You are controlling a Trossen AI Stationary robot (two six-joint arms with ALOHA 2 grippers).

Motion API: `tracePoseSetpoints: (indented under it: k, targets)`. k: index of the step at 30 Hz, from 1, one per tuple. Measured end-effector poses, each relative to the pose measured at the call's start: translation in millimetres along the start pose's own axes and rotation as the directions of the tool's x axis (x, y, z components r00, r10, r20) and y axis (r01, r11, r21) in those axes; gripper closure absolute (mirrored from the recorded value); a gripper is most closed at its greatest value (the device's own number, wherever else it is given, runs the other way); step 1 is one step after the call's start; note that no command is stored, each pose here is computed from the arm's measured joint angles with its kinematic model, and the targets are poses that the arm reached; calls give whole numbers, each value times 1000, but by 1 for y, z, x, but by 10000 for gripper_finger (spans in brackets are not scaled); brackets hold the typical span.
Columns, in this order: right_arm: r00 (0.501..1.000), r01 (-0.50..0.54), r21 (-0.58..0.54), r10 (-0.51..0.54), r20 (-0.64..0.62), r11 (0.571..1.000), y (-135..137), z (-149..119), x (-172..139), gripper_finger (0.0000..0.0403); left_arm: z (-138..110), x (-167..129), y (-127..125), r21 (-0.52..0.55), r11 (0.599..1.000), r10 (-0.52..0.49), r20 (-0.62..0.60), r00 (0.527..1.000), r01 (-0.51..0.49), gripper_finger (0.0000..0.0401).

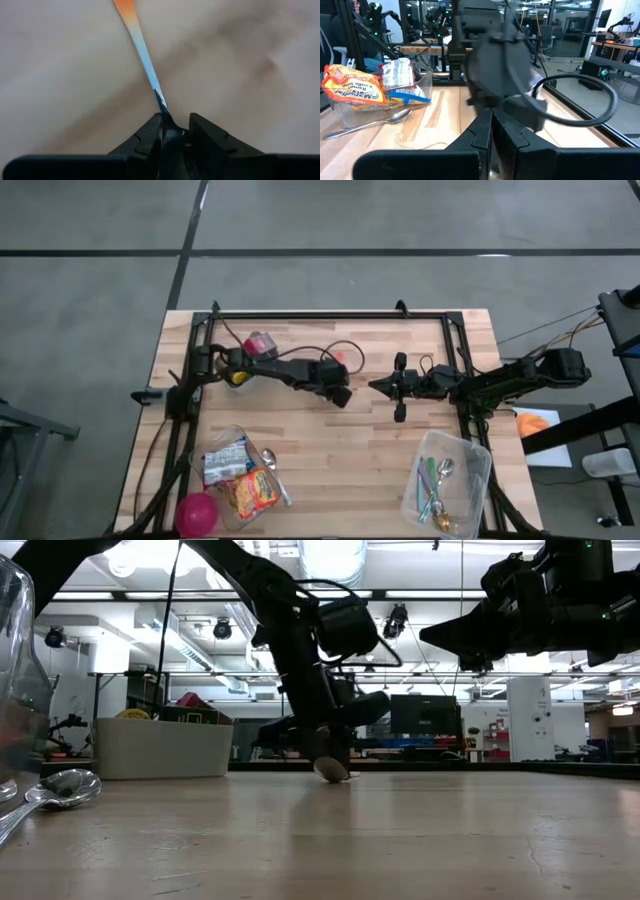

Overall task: Pick & Place Food Item
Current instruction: Put the orange spoon into the white bin

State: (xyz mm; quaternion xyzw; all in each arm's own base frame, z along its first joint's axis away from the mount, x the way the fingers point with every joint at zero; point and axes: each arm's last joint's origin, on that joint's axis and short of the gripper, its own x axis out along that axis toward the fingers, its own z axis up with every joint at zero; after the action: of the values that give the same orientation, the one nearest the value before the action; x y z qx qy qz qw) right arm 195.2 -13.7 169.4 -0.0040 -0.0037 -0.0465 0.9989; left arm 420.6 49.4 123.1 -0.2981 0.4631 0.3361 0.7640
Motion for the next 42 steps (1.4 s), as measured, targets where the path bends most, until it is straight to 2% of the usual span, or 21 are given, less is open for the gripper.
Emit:
tracePoseSetpoints:
  k: [8,14,18,24,29,33,38,42]
  targets:
    - [1000,0,0,0,0,1000,0,0,0,392,-13,-5,-24,146,980,-137,7,991,134,300]
    - [1000,-2,0,2,2,1000,0,0,0,392,-19,-8,-43,308,921,-262,33,965,239,300]
    - [1000,0,0,0,-1,1000,0,0,0,392,-24,-5,-54,393,880,-318,65,946,269,300]
    - [1000,1,0,-1,-1,1000,0,0,0,392,-28,0,-57,432,853,-346,46,937,294,300]
    - [1000,1,0,-1,-1,1000,0,0,0,392,-24,-17,-62,520,807,-360,57,931,281,300]
    - [1000,0,0,0,-1,1000,0,0,0,392,-21,-29,-56,518,818,-315,45,948,248,300]
    - [1000,0,0,0,-1,1000,0,0,0,392,-17,-24,-40,392,906,-190,33,981,162,300]
    - [1000,0,0,0,-2,1000,0,0,0,392,-17,-14,-31,350,925,-168,37,985,145,300]
